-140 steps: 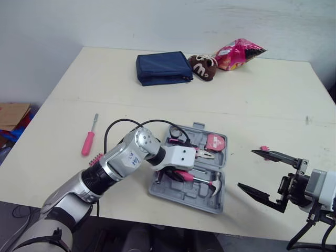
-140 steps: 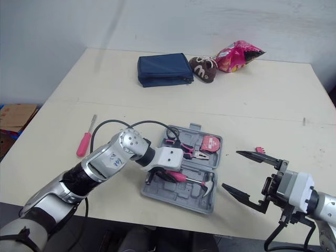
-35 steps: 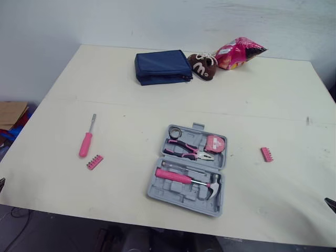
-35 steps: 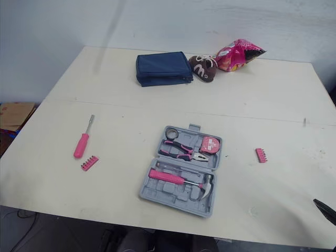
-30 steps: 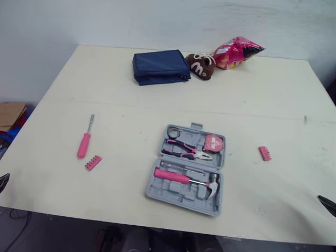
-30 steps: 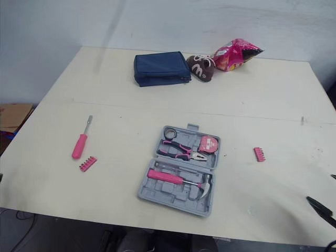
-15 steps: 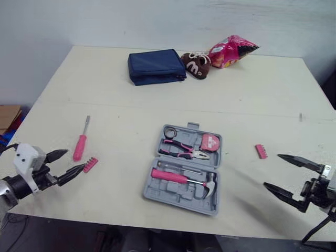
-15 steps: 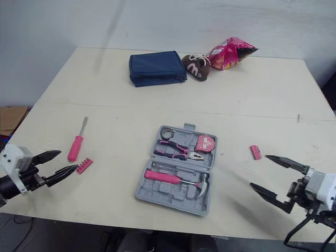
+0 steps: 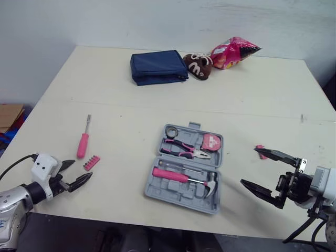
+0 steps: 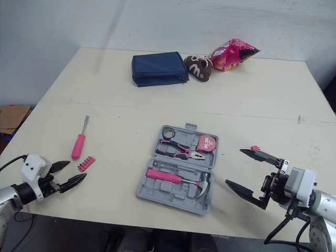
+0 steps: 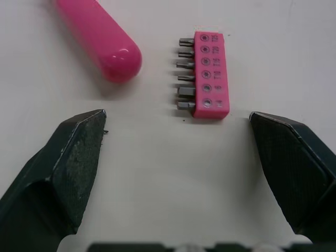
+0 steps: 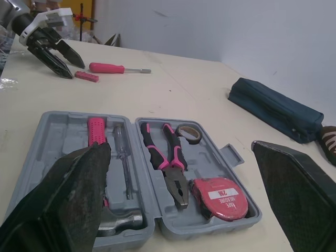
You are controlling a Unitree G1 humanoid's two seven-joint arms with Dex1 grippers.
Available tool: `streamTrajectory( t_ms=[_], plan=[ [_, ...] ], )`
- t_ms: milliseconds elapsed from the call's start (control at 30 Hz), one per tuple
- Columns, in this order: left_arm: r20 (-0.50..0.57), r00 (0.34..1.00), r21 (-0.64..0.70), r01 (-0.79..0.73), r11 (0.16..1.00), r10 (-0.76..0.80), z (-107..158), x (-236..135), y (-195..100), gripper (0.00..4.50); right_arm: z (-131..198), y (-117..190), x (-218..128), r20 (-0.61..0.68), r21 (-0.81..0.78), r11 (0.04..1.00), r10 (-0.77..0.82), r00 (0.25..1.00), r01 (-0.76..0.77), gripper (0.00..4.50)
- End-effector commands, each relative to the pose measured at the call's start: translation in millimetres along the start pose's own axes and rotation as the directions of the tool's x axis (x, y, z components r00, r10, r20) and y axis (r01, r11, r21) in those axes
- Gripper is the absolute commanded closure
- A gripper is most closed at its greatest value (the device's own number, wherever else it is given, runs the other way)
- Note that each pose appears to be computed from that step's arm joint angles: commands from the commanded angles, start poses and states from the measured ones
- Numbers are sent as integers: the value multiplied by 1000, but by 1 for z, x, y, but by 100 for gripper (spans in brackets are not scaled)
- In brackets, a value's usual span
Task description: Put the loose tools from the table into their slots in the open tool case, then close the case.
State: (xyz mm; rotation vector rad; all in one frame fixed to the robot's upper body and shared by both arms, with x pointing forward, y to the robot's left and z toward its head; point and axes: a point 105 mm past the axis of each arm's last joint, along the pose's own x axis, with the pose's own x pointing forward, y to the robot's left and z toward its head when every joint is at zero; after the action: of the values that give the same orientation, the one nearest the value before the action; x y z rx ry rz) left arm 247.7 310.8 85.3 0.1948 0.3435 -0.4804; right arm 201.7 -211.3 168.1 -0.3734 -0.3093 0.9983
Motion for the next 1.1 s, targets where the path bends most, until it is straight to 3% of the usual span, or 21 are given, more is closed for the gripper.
streamTrajectory(
  t_ms=[33,500,600,800,1000,1100],
  plan=[
    [-10,998,-17,59,998,-59,-5,9,-13,6,5,-2,-1,10,-35,999,-9,1000,9,0],
    [-13,999,-77,35,996,-36,-6,29,-25,6,4,-6,1,4,-60,998,-25,1000,25,0],
    [-31,999,-96,28,995,-31,-11,31,-26,90,8,-5,4,4,-64,998,-23,1000,23,0],
    [-73,996,-95,37,995,-44,-21,31,-29,370,21,-3,12,7,-74,997,-27,1000,28,0],
    [-17,998,-53,57,997,-58,-10,33,-29,384,25,-4,15,3,-73,997,-35,999,35,0],
    [171,979,52,104,993,-112,31,28,-30,384,24,-7,14,-3,-73,997,-38,999,38,0]
  ],
)
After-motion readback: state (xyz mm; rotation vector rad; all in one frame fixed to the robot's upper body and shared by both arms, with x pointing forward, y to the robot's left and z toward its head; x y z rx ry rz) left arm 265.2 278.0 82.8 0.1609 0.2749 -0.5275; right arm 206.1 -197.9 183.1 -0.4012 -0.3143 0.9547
